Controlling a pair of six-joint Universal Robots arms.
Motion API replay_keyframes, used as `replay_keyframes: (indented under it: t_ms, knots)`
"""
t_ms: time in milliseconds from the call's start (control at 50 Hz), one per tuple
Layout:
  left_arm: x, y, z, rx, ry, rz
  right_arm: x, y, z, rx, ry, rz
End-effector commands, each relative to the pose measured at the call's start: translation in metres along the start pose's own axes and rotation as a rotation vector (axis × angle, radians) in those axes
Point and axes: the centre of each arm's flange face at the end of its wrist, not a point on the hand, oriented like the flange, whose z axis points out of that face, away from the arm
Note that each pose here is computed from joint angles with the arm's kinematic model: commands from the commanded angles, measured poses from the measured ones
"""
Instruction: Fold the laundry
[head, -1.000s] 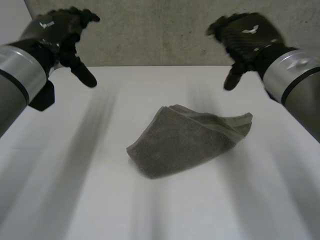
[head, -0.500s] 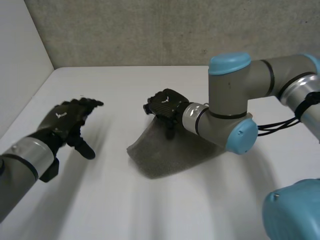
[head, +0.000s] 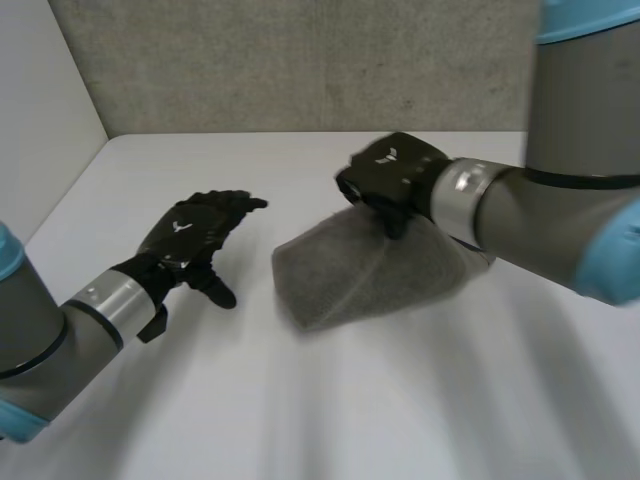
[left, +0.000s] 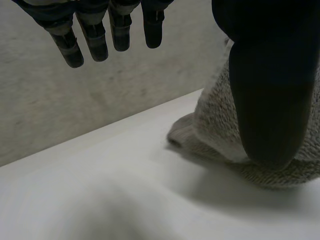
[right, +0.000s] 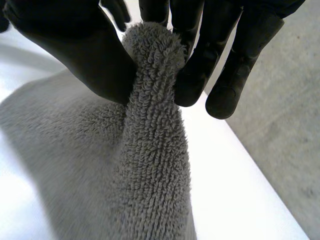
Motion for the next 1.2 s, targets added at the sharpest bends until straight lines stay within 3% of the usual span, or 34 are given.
replay_keyframes:
  t_ms: [20, 80, 120, 240, 380, 660, 920, 980, 1020, 1040, 1060, 1080, 1140, 1160, 1200]
  knots:
    - [0.028, -0.006, 0.018, 0.03, 0.202, 0.024, -0.006, 0.033, -0.046, -0.135, -0.021, -0.071]
    - [0.034, -0.007, 0.02, 0.038, 0.232, 0.029, -0.025, 0.06, -0.084, -0.234, -0.066, -0.178]
    - [0.054, -0.012, 0.026, 0.059, 0.309, 0.049, -0.03, 0.066, -0.096, -0.251, -0.068, -0.206]
    - [0.08, -0.016, 0.035, 0.084, 0.388, 0.076, -0.026, 0.091, -0.118, -0.301, 0.003, -0.218]
    - [0.093, -0.004, 0.047, 0.07, 0.434, 0.122, -0.007, 0.114, -0.124, -0.33, 0.127, -0.18]
    - [0.109, 0.044, 0.061, -0.033, 0.535, 0.26, -0.005, 0.135, -0.125, -0.337, 0.088, -0.102]
    - [0.116, 0.05, 0.067, -0.018, 0.55, 0.282, 0.008, 0.137, -0.112, -0.292, 0.104, -0.123]
    - [0.113, 0.042, 0.075, 0.033, 0.516, 0.309, 0.019, 0.139, -0.103, -0.279, 0.121, -0.126]
    - [0.103, 0.025, 0.089, 0.113, 0.394, 0.356, 0.028, 0.138, -0.096, -0.264, 0.137, -0.136]
    - [0.102, 0.025, 0.089, 0.113, 0.393, 0.356, 0.036, 0.135, -0.089, -0.24, 0.158, -0.161]
    - [0.094, 0.012, 0.098, 0.169, 0.303, 0.38, 0.043, 0.127, -0.079, -0.195, 0.179, -0.207]
    - [0.093, 0.012, 0.098, 0.17, 0.302, 0.38, 0.043, 0.127, -0.079, -0.195, 0.179, -0.208]
    - [0.069, -0.057, 0.115, 0.402, 0.04, 0.428, 0.061, 0.098, -0.055, -0.063, 0.277, -0.342]
    - [0.069, -0.057, 0.115, 0.403, 0.039, 0.428, 0.061, 0.098, -0.055, -0.062, 0.277, -0.342]
    - [0.06, -0.118, 0.112, 0.583, -0.097, 0.437, 0.1, 0.031, -0.04, 0.169, 0.595, -0.513]
